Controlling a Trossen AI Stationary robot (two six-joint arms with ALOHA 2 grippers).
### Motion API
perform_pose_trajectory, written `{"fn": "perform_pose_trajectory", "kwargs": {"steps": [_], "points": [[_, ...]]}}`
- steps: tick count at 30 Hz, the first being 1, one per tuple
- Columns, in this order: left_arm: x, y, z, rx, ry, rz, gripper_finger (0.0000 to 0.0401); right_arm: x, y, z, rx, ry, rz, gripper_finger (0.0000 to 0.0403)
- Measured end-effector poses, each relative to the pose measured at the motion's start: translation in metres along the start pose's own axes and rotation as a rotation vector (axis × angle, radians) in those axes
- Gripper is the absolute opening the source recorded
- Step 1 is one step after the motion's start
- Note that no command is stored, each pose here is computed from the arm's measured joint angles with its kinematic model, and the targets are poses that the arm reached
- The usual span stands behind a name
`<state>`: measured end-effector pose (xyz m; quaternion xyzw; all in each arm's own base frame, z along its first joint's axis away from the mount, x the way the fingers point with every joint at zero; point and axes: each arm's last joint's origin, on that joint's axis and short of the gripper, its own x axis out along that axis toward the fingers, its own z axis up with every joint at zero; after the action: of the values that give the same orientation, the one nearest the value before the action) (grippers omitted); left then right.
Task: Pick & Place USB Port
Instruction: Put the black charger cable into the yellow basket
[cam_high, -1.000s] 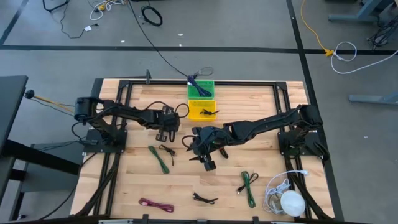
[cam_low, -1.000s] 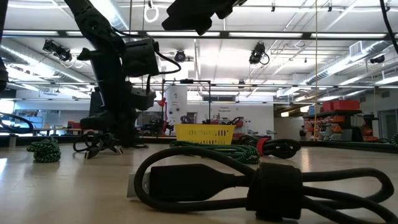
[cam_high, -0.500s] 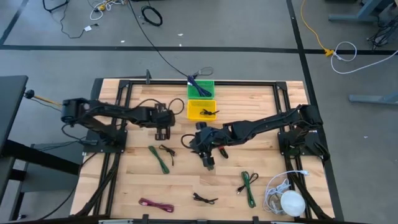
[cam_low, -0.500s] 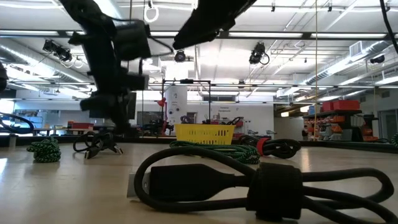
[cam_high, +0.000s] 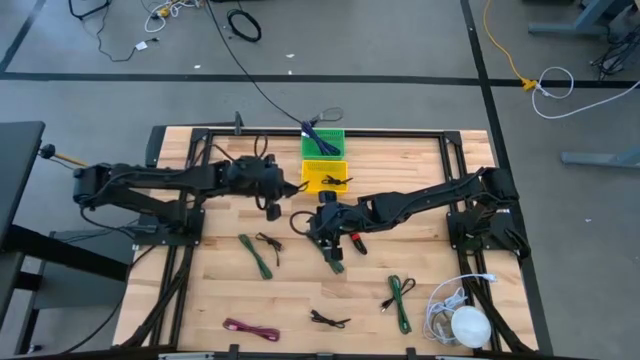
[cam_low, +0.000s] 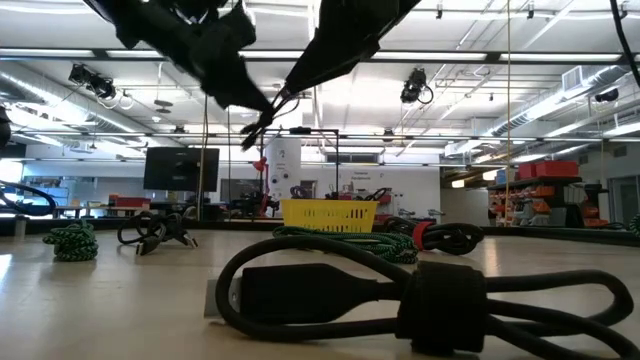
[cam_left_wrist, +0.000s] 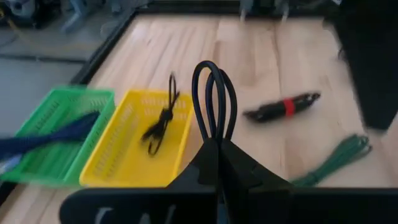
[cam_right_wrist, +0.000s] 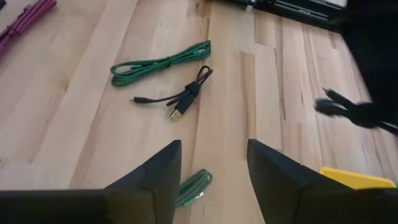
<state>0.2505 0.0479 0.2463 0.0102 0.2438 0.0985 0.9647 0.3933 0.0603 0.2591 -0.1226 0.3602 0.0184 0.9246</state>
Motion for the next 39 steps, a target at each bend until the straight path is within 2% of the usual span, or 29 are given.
{"fn": "perform_pose_trajectory", "kwargs": {"steps": [8,14,24,32,39], "points": [[0.024,0.025,-0.004,-0.01,-0.028,0.089,0.0001,0.0,0.0,0.0,0.002,0.003,0.001,0.0184],[0.047,0.043,-0.006,-0.058,-0.062,0.057,0.0001,-0.001,0.004,0.0,-0.005,0.001,0.016,0.0184],[0.091,0.055,0.014,-0.046,-0.052,0.02,0.0001,-0.001,0.005,0.0,-0.009,0.0,0.018,0.0184],[0.126,0.062,-0.004,-0.079,0.048,0.013,0.0001,-0.001,0.009,0.0,-0.017,0.007,0.025,0.0184],[0.13,0.069,-0.005,-0.103,0.046,0.006,0.0001,-0.002,0.009,0.0,-0.026,0.006,0.026,0.0184]]}}
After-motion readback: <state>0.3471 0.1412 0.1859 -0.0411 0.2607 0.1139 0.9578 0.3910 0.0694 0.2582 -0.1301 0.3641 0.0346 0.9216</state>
